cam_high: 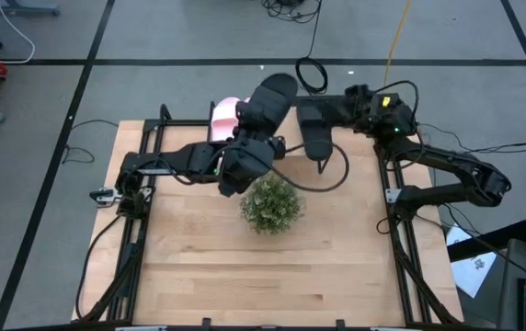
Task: Pick and place slides into the shelf
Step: Put the black slipper on the shelf
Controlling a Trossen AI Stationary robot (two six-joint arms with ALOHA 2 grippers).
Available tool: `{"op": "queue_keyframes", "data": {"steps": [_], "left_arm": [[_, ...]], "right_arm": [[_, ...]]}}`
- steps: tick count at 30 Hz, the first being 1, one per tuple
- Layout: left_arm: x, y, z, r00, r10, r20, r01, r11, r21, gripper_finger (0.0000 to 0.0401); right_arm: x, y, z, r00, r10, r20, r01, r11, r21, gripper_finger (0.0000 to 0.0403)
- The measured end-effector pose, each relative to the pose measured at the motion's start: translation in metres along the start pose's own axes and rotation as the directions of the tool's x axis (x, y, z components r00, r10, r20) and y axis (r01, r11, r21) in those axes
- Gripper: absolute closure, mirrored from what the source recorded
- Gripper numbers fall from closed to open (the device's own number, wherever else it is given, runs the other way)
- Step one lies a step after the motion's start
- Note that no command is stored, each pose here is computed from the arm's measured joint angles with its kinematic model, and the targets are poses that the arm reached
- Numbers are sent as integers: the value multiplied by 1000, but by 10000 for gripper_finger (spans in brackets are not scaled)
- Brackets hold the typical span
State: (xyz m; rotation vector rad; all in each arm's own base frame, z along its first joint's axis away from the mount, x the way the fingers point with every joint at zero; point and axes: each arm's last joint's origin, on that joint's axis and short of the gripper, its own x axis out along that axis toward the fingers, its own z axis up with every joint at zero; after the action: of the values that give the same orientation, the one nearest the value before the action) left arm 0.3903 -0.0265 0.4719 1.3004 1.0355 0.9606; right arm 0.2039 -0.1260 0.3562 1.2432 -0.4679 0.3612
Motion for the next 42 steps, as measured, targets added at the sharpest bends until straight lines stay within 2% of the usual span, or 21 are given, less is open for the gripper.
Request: {"op": "queue_keyframes", "data": {"steps": [3, 6, 10, 13, 20, 24, 29, 35, 42], "left_arm": [[5, 1, -1, 1000, 1, -10, -1, 999, -46, 401], [14, -1, 2, 999, 3, -34, -8, 990, -142, 401], [28, -2, 9, 997, 17, -74, -40, 948, -315, 401], [37, -5, 16, 995, 25, -94, -59, 924, -378, 401], [70, -40, 37, 979, 27, -202, -87, 951, -296, 401], [92, -60, 47, 964, 33, -265, -93, 971, -219, 401], [114, -75, 53, 951, 34, -308, -98, 976, -197, 401], [120, -80, 56, 951, 30, -306, -93, 977, -192, 401], [112, -82, 61, 969, 16, -246, -73, 971, -226, 401]], "right_arm": [[-2, 4, 5, 993, 14, 116, -3, 996, -92, 253], [-5, 8, 10, 979, 32, 202, 3, 985, -172, 253], [-9, 13, 16, 947, 52, 317, 27, 970, -241, 254], [-11, 15, 18, 935, 57, 351, 46, 960, -277, 254], [-17, 21, 25, 891, 76, 447, 106, 924, -368, 254], [-22, 27, 31, 848, 100, 520, 150, 897, -417, 254], [-29, 35, 37, 794, 134, 593, 203, 861, -467, 254], [-37, 41, 43, 762, 126, 635, 289, 812, -508, 255], [-42, 35, 48, 746, 43, 665, 366, 808, -463, 255]]}}
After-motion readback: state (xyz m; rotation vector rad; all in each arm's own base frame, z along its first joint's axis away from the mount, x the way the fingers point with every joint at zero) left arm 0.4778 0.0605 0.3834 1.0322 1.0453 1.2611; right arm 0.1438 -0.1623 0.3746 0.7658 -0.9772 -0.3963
